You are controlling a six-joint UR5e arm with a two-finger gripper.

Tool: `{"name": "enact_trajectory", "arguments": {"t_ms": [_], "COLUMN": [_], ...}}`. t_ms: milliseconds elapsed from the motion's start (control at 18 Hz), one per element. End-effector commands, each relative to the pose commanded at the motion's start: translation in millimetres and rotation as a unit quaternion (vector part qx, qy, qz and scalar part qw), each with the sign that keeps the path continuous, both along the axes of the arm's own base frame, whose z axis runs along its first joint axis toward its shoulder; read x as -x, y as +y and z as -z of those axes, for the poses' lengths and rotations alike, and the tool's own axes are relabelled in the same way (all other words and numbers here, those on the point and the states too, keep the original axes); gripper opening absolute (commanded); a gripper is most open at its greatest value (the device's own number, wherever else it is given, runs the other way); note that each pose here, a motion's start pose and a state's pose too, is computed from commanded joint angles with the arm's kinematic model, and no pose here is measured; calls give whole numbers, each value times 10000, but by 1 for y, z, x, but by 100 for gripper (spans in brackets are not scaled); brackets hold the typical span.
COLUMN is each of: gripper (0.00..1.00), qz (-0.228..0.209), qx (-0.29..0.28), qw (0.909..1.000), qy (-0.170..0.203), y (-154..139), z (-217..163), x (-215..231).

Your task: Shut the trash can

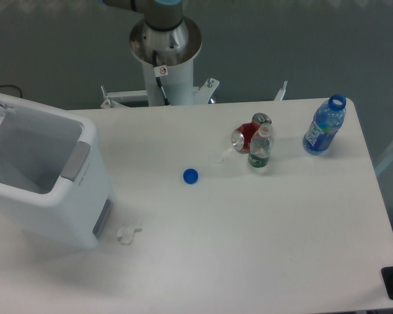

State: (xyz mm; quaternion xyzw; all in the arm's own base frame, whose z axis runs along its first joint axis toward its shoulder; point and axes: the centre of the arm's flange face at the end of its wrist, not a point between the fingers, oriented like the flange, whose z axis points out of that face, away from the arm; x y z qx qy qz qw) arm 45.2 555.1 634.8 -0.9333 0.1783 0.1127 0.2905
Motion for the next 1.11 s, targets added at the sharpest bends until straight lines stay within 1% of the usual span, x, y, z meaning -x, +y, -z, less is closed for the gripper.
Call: {"name": "enact_trajectory", "arguments": {"t_ms": [222,333,500,778,1111], "gripper": [0,0,0,0,0], "qz": [-206,-388,-559,-713,-892], "qx": [7,-2,77,353,359], "qw": [9998,9992,9984,9967,9951], "qy": [-6,-47,-75,-169,-236], "y": [2,1,-2,-13,-13], "z": [1,2,11,44,47], "x": [22,37,55,72,94]}}
